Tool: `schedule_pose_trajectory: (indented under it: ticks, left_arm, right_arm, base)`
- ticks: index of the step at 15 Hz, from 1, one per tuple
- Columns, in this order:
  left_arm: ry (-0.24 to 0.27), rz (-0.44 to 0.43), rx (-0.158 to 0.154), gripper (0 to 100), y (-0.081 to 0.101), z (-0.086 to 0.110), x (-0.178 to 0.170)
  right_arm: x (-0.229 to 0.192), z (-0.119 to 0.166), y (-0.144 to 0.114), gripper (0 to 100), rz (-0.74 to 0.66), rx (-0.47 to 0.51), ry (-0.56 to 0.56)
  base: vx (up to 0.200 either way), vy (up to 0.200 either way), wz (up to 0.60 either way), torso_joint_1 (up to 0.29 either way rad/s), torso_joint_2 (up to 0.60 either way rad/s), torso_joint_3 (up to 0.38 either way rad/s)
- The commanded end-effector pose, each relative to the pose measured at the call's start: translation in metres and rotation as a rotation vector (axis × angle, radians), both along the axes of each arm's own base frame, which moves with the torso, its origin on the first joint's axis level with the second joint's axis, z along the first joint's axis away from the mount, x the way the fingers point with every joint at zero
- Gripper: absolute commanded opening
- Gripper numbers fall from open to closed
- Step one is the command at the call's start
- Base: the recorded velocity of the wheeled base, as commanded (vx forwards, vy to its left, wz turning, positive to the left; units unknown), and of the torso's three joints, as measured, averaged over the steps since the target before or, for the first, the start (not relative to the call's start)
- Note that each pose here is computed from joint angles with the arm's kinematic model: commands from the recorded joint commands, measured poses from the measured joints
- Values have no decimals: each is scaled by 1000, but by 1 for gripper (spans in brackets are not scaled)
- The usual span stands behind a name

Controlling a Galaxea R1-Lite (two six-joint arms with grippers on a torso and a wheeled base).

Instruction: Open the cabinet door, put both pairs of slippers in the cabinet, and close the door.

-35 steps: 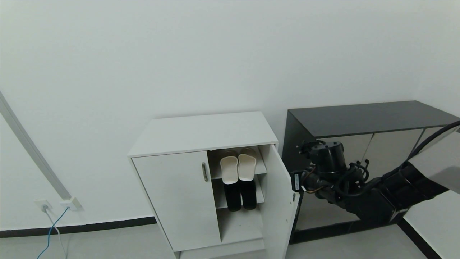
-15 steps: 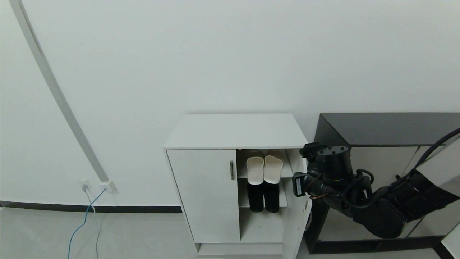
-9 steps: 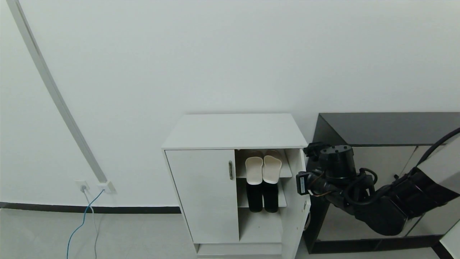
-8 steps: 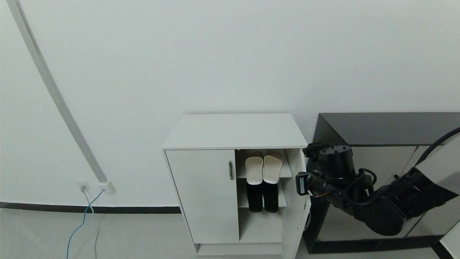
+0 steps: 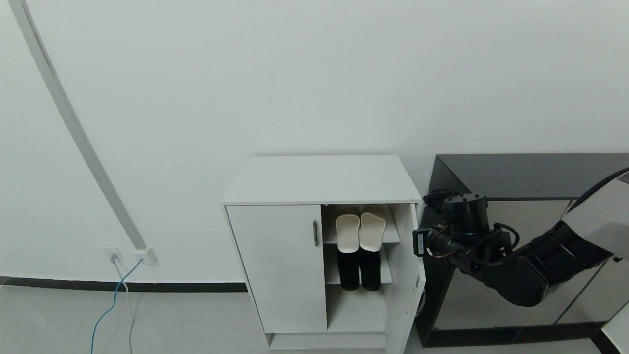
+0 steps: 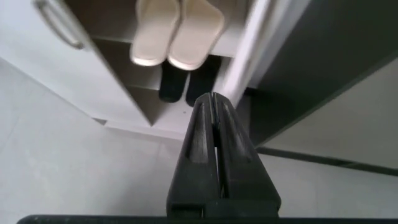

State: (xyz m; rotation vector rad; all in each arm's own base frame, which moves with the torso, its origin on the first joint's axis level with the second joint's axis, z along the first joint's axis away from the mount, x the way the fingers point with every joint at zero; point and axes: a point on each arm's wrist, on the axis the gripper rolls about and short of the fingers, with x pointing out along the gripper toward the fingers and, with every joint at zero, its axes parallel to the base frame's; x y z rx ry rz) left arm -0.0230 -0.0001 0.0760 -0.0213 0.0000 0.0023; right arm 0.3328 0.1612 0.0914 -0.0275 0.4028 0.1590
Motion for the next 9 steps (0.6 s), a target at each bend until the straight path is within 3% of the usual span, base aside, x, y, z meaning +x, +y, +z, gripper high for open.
schedule_pose_trajectory:
  ticks: [1,5,9]
  left_arm:
    - [0,1,0,0,0,0,0]
    - [0,1,0,0,0,0,0]
    - [2,1,0,0,0,0,0]
  right_arm:
    - [2,0,-7,0,-19,-6,0]
    - [-3,-17,-17,0,-19,-77,58]
    - [-4,-34,-8,0,15,-106,95]
  base:
    - [0,0,0,0,0,0]
    - [0,0,0,0,0,0]
    - [0,0,0,0,0,0]
